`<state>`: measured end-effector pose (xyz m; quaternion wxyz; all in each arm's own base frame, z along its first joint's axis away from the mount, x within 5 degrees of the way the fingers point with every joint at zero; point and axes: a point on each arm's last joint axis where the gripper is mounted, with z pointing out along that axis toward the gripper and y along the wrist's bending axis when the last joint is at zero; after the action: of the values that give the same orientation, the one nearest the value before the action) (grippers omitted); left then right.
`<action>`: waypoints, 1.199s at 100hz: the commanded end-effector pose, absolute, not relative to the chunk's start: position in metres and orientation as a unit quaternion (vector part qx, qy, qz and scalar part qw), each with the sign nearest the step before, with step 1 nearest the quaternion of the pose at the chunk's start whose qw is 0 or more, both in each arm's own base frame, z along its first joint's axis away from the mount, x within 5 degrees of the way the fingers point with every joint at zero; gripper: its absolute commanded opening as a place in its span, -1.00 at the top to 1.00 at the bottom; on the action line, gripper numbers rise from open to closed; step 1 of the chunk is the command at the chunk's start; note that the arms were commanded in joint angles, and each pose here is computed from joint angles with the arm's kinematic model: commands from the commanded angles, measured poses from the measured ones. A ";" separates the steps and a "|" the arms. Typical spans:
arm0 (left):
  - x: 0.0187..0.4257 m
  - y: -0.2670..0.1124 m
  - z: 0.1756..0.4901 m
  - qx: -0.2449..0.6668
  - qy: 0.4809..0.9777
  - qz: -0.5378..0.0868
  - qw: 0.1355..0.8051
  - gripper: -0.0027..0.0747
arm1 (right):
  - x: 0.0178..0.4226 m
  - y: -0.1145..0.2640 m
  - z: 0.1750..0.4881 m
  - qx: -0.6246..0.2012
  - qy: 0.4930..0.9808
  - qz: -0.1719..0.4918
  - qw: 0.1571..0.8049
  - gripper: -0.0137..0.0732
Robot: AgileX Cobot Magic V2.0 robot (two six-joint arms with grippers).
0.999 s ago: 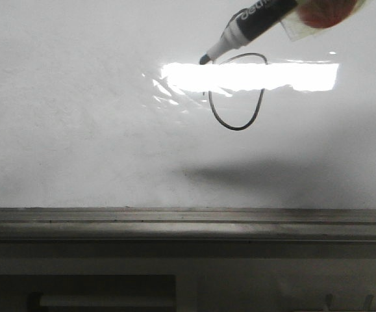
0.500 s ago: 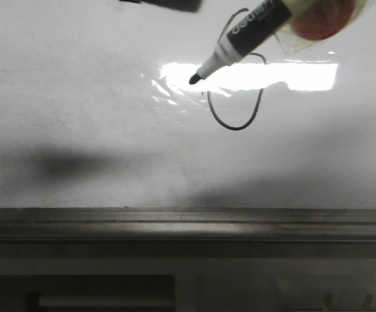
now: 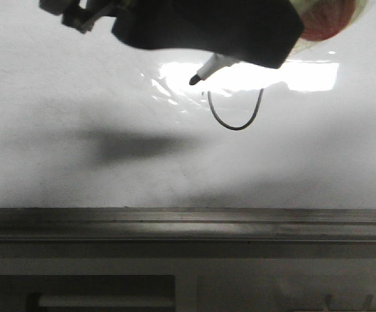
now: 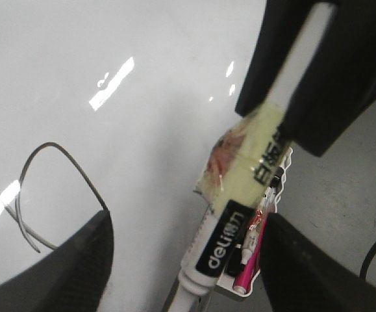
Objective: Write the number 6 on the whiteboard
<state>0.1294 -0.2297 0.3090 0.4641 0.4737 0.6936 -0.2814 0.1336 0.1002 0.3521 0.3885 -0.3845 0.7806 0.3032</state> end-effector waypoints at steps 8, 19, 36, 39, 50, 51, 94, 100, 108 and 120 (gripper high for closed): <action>0.132 -0.232 0.326 0.457 0.678 -0.285 0.500 0.12 | 0.135 0.102 0.366 -0.372 0.768 0.315 0.416 0.79; 0.132 -0.232 0.326 0.458 0.677 -0.283 0.502 0.47 | 0.135 0.102 0.366 -0.372 0.768 0.315 0.415 0.79; 0.132 -0.232 0.326 0.458 0.677 -0.283 0.502 0.98 | 0.136 0.102 0.366 -0.369 0.768 0.314 0.418 0.79; 0.132 -0.232 0.326 0.458 0.677 -0.283 0.502 0.98 | 0.136 0.102 0.366 -0.369 0.768 0.314 0.418 0.79; 0.132 -0.232 0.326 0.458 0.677 -0.283 0.503 0.98 | 0.134 0.102 0.365 -0.383 0.765 0.314 0.412 0.57; 0.132 -0.232 0.326 0.458 0.677 -0.283 0.503 0.98 | 0.134 0.102 0.365 -0.384 0.764 0.314 0.412 0.54; 0.133 -0.198 0.354 0.362 0.680 -0.311 0.557 0.98 | 0.126 0.091 0.370 -0.377 0.766 0.274 0.443 -0.47; 0.133 -0.184 0.357 0.311 0.687 -0.322 0.573 0.98 | 0.121 0.085 0.367 -0.370 0.770 0.257 0.452 -0.41; 0.130 -0.165 0.355 0.240 0.699 -0.342 0.581 0.98 | 0.113 0.078 0.362 -0.358 0.772 0.241 0.466 -0.33; 0.124 -0.145 0.339 0.145 0.728 -0.367 0.561 0.98 | 0.103 0.072 0.351 -0.337 0.774 0.228 0.485 -0.30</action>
<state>0.1246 -0.1606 0.3355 0.5544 0.2388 0.7194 -0.3436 0.1063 0.0756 0.3468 0.4446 -0.3682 0.7826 0.2329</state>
